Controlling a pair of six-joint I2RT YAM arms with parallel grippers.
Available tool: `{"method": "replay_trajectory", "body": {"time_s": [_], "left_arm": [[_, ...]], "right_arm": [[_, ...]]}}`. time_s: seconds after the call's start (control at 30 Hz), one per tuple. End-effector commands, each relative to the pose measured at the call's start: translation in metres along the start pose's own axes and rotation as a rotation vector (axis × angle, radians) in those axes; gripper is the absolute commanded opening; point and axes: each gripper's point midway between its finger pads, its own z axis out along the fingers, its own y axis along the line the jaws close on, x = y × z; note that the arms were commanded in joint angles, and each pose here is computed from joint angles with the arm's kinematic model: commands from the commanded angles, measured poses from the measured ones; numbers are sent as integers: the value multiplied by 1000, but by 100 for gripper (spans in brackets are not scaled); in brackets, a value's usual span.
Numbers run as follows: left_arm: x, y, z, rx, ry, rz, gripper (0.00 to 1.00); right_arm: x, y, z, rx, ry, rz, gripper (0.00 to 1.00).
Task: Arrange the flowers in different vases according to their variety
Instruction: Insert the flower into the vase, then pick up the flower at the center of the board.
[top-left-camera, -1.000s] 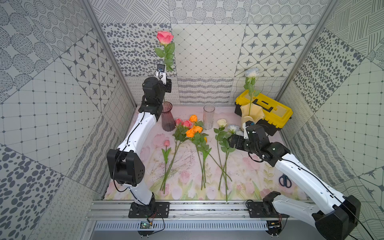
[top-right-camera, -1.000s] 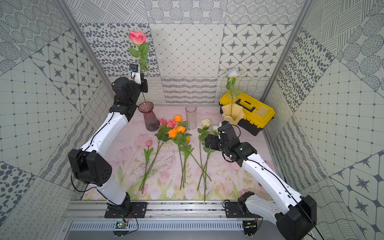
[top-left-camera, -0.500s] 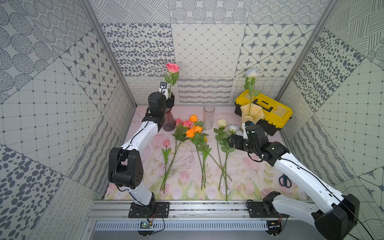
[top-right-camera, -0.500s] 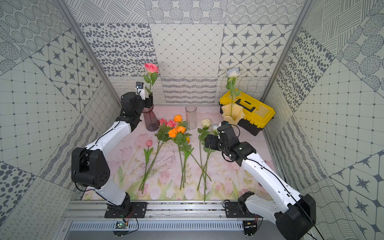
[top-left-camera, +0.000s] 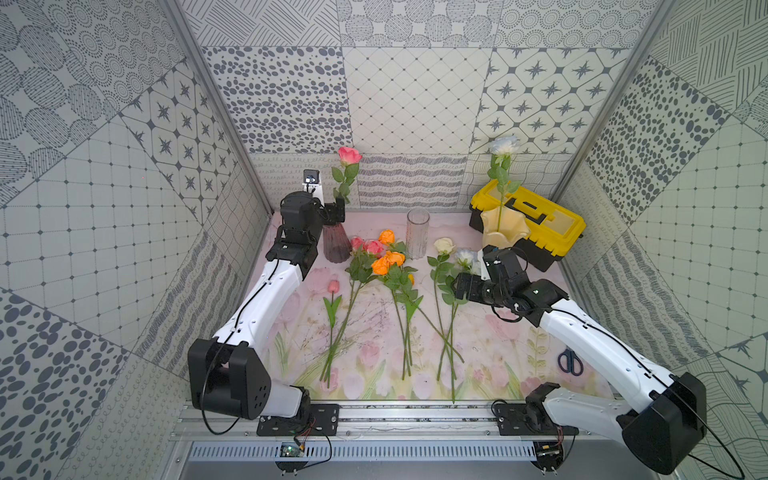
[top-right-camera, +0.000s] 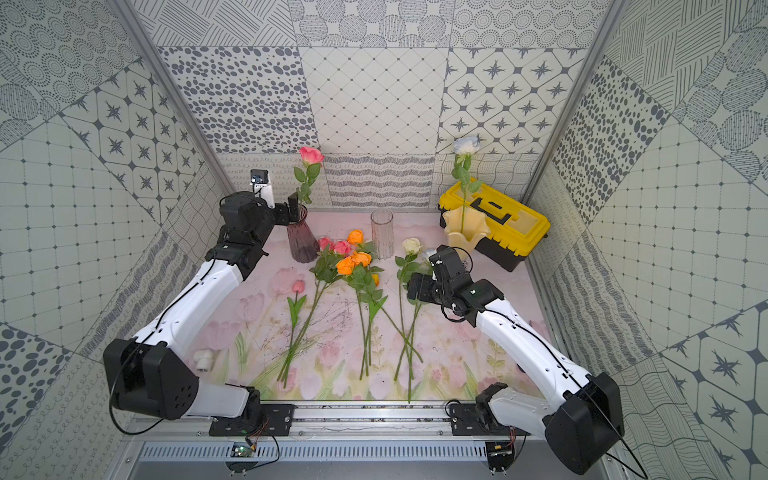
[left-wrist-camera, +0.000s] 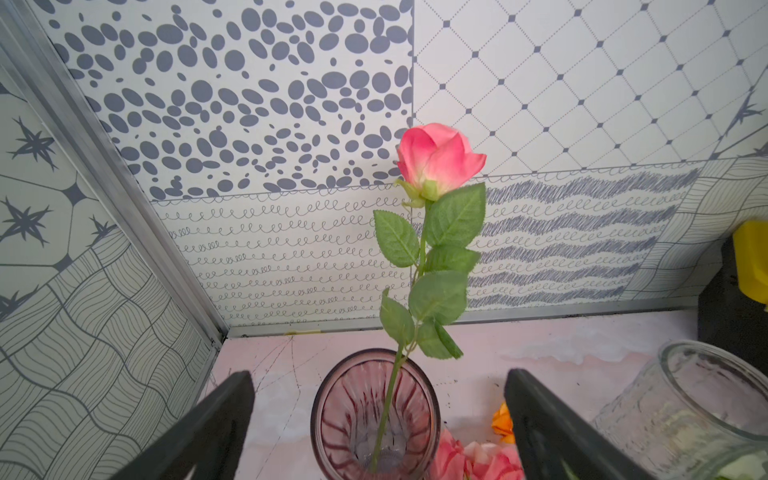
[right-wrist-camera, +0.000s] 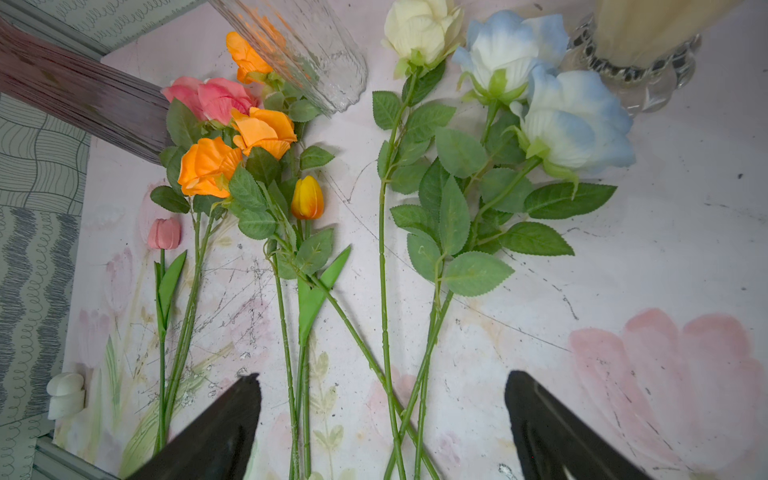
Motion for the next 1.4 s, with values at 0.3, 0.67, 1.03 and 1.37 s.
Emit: {"method": "replay_trajectory", "body": {"time_s": [0.3,0.67,1.03,1.37], "left_arm": [[57,-32,-93,189,233,-94,99],[123,-59,-144,344,451,-208,98],[169,-68,-164,383,572,-253,97],[185,-70,-166,387,607,-271,97]], "right_arm": [[20,37,27,-30,149,-276,96],[52,63,68,-26,293,-547,84],[64,58,112,48,374,-666,62],[74,56,143,69,444,-696,47]]}}
